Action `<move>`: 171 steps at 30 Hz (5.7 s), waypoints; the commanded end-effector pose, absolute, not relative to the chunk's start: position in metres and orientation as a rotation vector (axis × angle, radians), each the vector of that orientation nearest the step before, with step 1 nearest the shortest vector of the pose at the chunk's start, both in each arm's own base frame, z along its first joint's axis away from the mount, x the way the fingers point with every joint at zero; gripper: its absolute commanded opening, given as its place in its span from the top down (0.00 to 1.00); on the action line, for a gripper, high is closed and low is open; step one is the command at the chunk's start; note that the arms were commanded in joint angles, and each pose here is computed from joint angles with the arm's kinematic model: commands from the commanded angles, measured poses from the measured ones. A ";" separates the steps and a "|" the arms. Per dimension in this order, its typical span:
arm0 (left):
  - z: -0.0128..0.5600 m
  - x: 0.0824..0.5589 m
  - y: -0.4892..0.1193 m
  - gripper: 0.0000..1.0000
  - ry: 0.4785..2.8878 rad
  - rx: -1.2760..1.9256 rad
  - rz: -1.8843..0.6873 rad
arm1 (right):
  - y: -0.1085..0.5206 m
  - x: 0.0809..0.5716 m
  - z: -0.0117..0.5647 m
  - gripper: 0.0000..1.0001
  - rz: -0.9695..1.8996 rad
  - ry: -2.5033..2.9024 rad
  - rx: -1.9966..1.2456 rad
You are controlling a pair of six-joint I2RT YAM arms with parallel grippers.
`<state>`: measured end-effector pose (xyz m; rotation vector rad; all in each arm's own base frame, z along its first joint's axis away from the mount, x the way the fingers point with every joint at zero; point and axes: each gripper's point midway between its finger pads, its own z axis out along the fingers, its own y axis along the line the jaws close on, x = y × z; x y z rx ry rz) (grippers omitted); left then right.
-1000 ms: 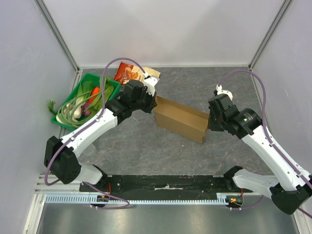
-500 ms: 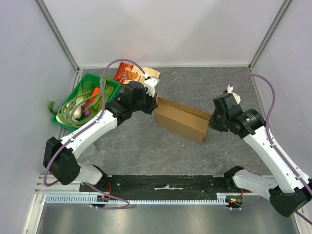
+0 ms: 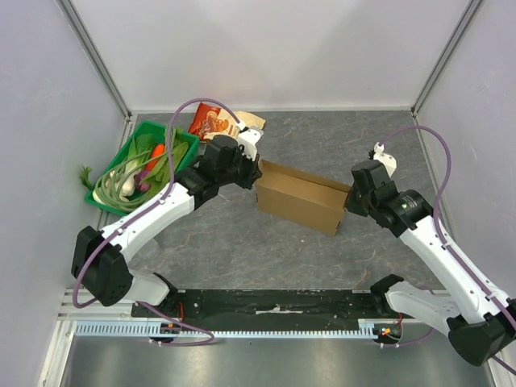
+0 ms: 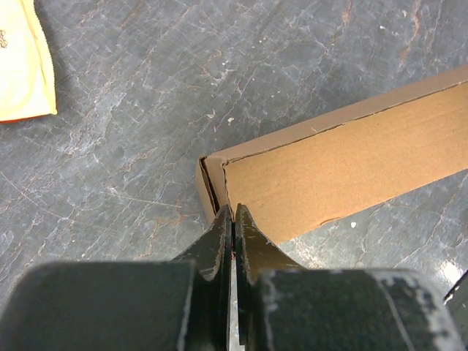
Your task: Fold the paper box
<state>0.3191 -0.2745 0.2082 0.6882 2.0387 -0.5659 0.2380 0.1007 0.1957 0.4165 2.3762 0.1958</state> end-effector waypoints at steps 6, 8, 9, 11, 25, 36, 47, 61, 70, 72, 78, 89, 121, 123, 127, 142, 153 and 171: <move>0.158 0.294 -0.261 0.98 2.178 0.607 -0.547 | 0.110 0.238 0.164 0.98 0.245 2.305 0.270; 0.153 0.294 -0.258 0.98 2.187 0.580 -0.530 | 0.111 0.239 0.163 0.93 0.236 2.304 0.232; 0.153 0.293 -0.258 0.98 2.188 0.572 -0.531 | 0.110 0.239 0.160 0.90 0.220 2.307 0.200; 0.150 0.292 -0.255 0.98 2.191 0.557 -0.509 | 0.111 0.240 0.158 0.87 0.218 2.305 0.181; 0.147 0.287 -0.239 0.98 2.214 0.726 -0.353 | 0.110 0.242 0.151 0.99 0.178 2.329 0.126; 0.150 0.292 -0.226 0.98 2.171 0.830 -0.220 | 0.111 0.239 0.143 1.00 0.178 2.353 0.107; 0.150 0.293 -0.222 0.98 2.212 0.790 -0.113 | 0.116 0.236 0.135 1.00 0.206 2.375 0.106; 0.129 0.288 -0.188 0.98 2.350 0.408 0.044 | 0.119 0.235 0.137 1.00 0.233 2.378 0.129; 0.123 0.281 -0.201 0.98 2.391 0.456 -0.045 | 0.124 0.235 0.136 1.00 0.266 2.382 0.126; 0.122 0.280 -0.208 0.98 2.395 0.431 -0.094 | 0.127 0.234 0.136 1.00 0.292 2.383 0.118; 0.096 0.274 -0.197 0.98 2.409 0.336 -0.075 | 0.129 0.238 0.139 0.97 0.296 2.356 0.099; 0.092 0.272 -0.185 0.98 2.359 0.298 -0.056 | 0.122 0.239 0.147 0.82 0.270 2.299 0.052; 0.103 0.271 -0.201 0.98 2.362 0.303 -0.158 | 0.202 0.320 0.317 0.37 0.547 2.078 -0.050; 0.102 0.269 -0.200 0.98 2.366 0.299 -0.160 | 0.210 0.320 0.323 0.36 0.602 2.037 -0.074; 0.098 0.268 -0.201 0.98 2.375 0.286 -0.166 | 0.228 0.323 0.310 0.46 0.743 2.060 0.081; 0.105 0.260 -0.214 0.77 2.372 0.318 -0.250 | 0.223 0.307 0.248 0.71 0.814 1.981 0.367; 0.192 0.232 -0.214 0.46 2.217 0.426 -0.471 | 0.221 0.299 0.220 0.71 0.809 1.998 0.339; 0.283 0.298 -0.280 0.83 2.053 0.369 -1.114 | 0.216 0.293 0.220 0.70 0.785 1.996 0.293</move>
